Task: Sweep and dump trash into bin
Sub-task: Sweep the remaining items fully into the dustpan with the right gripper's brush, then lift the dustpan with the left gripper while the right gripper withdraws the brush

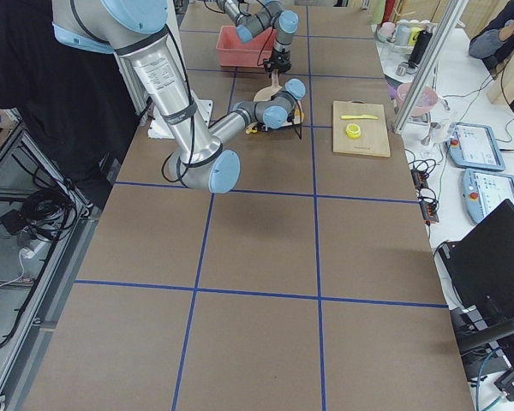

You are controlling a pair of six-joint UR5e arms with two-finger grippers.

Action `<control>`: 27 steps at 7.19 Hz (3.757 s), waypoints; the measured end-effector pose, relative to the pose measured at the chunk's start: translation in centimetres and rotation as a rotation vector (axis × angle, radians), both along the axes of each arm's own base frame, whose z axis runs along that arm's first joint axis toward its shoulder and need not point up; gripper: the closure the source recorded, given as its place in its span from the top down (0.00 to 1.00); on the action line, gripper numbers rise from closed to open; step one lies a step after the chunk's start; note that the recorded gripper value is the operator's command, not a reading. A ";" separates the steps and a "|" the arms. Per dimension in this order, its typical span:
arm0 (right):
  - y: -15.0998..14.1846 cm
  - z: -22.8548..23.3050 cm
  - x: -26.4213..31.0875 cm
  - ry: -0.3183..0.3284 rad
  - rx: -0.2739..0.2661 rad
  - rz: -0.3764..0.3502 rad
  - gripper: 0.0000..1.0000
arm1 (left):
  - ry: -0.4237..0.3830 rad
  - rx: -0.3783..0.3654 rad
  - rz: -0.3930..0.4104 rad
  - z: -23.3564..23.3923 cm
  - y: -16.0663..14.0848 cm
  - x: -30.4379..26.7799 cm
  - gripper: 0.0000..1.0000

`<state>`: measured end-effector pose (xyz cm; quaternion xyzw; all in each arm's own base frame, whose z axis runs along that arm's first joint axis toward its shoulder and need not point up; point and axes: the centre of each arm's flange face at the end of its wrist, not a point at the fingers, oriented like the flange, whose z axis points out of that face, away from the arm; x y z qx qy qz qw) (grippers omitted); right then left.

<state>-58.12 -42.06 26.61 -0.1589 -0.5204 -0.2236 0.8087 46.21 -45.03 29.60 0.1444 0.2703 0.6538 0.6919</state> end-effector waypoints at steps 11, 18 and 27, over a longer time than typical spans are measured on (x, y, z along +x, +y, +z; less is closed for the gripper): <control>0.3 -9.3 4.4 0.011 -0.079 0.120 0.00 | 0.004 -0.001 0.010 0.1 0.5 0.8 0.00; -9.1 5.2 28.9 0.111 -0.135 0.411 0.00 | 0.178 0.083 -0.039 -0.8 -0.2 2.4 0.00; -7.4 29.2 40.5 0.387 0.042 0.134 0.00 | 0.435 0.036 -0.197 -5.5 -0.3 -1.4 0.00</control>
